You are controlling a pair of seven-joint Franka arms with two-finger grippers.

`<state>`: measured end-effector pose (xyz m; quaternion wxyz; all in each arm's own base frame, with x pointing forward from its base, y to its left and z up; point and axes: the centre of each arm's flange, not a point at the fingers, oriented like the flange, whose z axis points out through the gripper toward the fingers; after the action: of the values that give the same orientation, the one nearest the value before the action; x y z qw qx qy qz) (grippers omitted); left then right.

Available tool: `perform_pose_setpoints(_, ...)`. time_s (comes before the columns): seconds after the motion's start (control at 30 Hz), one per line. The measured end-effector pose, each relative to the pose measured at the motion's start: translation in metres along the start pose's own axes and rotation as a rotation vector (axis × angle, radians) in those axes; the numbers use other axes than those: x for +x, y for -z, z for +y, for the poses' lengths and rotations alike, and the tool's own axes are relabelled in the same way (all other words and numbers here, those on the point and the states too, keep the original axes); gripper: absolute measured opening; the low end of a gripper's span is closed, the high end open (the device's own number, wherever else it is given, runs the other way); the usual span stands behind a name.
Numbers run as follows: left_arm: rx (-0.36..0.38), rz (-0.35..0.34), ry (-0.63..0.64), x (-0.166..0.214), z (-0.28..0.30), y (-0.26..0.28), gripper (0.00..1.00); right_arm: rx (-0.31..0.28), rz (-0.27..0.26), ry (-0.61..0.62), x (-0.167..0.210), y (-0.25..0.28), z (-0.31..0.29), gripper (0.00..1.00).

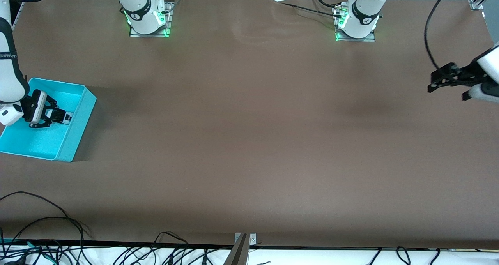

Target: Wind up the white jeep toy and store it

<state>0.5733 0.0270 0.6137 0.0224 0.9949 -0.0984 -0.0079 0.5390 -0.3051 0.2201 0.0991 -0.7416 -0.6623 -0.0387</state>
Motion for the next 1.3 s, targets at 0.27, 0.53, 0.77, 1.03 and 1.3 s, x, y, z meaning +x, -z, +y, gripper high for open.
perform_pose_setpoints(0.27,0.000,0.001,-0.019,-0.005,0.009,0.021,1.00,-0.005,0.006,-0.003,-0.003,0.000,-0.001,0.51)
perform_pose_setpoints(0.53,-0.001,-0.008,-0.046,-0.002,0.024,0.019,1.00,-0.009,0.011,0.005,0.001,0.005,0.003,0.90)
perform_pose_setpoints(0.77,0.003,-0.015,-0.059,-0.004,0.031,0.017,1.00,-0.002,0.050,0.038,0.019,0.048,0.019,1.00)
perform_pose_setpoints(1.03,0.028,-0.017,-0.084,-0.008,0.045,0.016,1.00,0.012,0.092,-0.016,0.070,0.122,0.048,1.00)
perform_pose_setpoints(1.3,0.035,-0.005,-0.087,-0.008,0.046,0.016,1.00,0.048,0.066,-0.220,0.148,0.189,0.061,1.00)
